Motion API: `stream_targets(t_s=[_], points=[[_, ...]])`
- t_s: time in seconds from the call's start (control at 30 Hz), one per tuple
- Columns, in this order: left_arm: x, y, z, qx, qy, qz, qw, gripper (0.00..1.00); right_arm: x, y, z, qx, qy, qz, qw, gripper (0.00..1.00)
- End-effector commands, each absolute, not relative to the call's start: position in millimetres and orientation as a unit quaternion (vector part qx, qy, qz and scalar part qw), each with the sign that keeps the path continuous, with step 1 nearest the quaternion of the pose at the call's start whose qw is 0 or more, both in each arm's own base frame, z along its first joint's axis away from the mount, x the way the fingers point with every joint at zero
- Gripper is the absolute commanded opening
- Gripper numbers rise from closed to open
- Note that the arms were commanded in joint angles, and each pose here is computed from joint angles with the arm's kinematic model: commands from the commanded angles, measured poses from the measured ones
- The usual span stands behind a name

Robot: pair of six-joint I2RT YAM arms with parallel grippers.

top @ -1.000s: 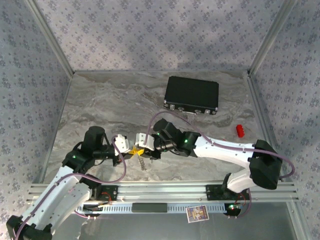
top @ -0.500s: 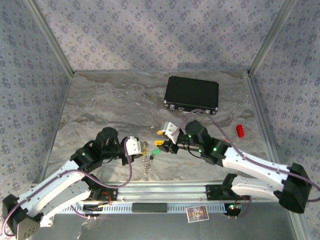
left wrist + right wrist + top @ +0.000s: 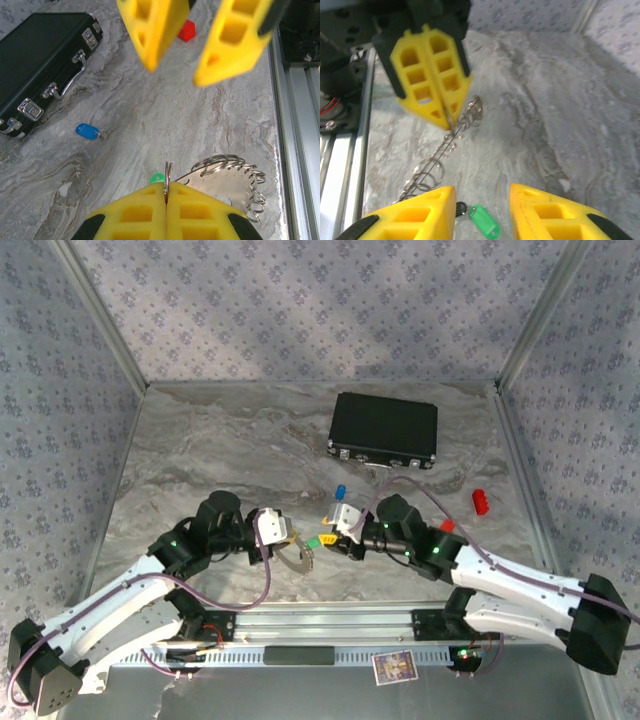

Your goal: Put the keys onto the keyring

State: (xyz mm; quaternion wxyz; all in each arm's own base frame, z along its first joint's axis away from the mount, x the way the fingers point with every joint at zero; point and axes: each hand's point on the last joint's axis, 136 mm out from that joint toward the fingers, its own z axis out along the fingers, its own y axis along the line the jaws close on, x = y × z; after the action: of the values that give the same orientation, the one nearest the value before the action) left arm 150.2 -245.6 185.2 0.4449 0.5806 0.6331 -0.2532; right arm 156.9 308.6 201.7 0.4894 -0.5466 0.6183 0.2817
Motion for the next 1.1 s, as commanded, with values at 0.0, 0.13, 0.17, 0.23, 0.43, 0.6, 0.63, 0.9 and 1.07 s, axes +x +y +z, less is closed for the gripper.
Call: stream_targets(t_s=[0.0,0.13,0.17,0.23,0.43,0.6,0.63,0.9,1.07], points=[[148,-254,214,0.586,0.593,-0.266,0.484,0.0,148,328,217,-0.58,0.575,0.302,0.492,0.33],[146,-254,212,0.579,0.598,-0.275,0.482,0.0,146,343,218,-0.588,0.561,0.318,0.488,0.32],[146,-253,212,0.575,0.6,-0.279,0.482,0.0,145,346,218,-0.589,0.559,0.32,0.487,0.31],[144,-254,211,0.565,0.607,-0.288,0.478,0.0,147,350,216,-0.591,0.561,0.319,0.484,0.27],[142,-252,205,0.559,0.611,-0.292,0.478,0.0,150,355,212,-0.591,0.566,0.316,0.481,0.24],[141,-252,203,0.559,0.612,-0.291,0.477,0.0,149,355,212,-0.59,0.564,0.32,0.481,0.2],[141,-252,203,0.559,0.613,-0.291,0.477,0.0,149,355,211,-0.59,0.564,0.321,0.48,0.19],[141,-252,203,0.56,0.612,-0.29,0.478,0.0,145,361,212,-0.593,0.558,0.334,0.474,0.11],[142,-254,205,0.553,0.611,-0.296,0.483,0.0,144,365,211,-0.596,0.557,0.338,0.469,0.0]])
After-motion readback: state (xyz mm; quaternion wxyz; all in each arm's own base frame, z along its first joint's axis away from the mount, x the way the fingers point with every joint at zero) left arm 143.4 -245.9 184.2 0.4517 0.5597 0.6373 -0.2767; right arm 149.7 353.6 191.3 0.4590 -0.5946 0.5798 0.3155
